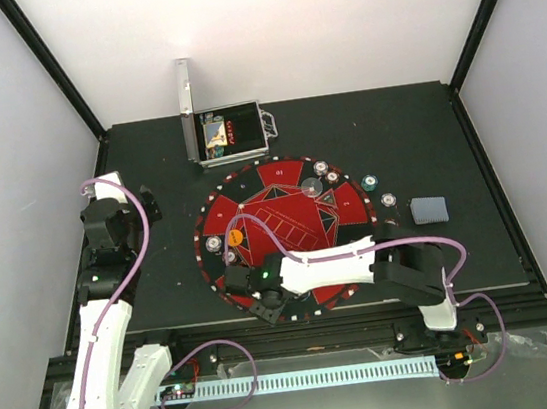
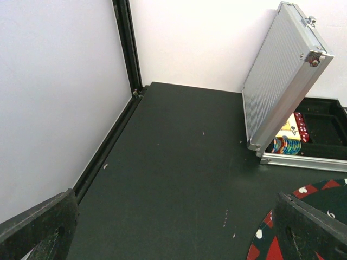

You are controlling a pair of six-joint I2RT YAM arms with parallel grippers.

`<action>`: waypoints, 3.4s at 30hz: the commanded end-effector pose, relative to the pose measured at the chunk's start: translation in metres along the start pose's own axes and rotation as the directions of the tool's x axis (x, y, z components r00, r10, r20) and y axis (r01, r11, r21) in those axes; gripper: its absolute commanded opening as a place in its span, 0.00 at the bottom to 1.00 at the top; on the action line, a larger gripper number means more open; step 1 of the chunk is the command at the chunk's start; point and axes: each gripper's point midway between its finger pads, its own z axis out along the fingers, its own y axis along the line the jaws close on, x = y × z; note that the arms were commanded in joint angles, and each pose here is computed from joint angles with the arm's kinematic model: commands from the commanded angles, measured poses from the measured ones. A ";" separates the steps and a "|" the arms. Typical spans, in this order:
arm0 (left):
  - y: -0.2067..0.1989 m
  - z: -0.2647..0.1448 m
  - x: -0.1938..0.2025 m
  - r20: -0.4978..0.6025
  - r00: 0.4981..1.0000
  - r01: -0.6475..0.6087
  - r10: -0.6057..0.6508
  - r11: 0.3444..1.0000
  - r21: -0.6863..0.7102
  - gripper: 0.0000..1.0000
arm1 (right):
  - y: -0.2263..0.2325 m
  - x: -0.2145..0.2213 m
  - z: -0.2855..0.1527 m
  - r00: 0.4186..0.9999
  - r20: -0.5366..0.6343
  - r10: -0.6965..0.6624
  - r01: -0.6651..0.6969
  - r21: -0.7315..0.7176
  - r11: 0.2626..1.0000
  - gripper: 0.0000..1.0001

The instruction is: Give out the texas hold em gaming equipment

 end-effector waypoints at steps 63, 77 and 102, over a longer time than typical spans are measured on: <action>-0.002 -0.005 -0.011 0.032 0.999 0.008 -0.008 1.000 0.008 0.99 | -0.434 0.071 -0.010 0.620 0.135 0.773 -0.782 0.191 0.594 0.58; -0.001 -0.006 -0.011 0.035 0.999 0.010 -0.010 1.000 0.004 0.99 | -0.436 0.072 -0.004 0.618 0.124 0.777 -0.782 0.198 0.591 0.52; -0.001 -0.007 -0.012 0.038 0.999 0.010 -0.010 1.000 0.003 0.99 | -0.437 0.065 -0.032 0.617 0.167 0.769 -0.786 0.186 0.590 0.42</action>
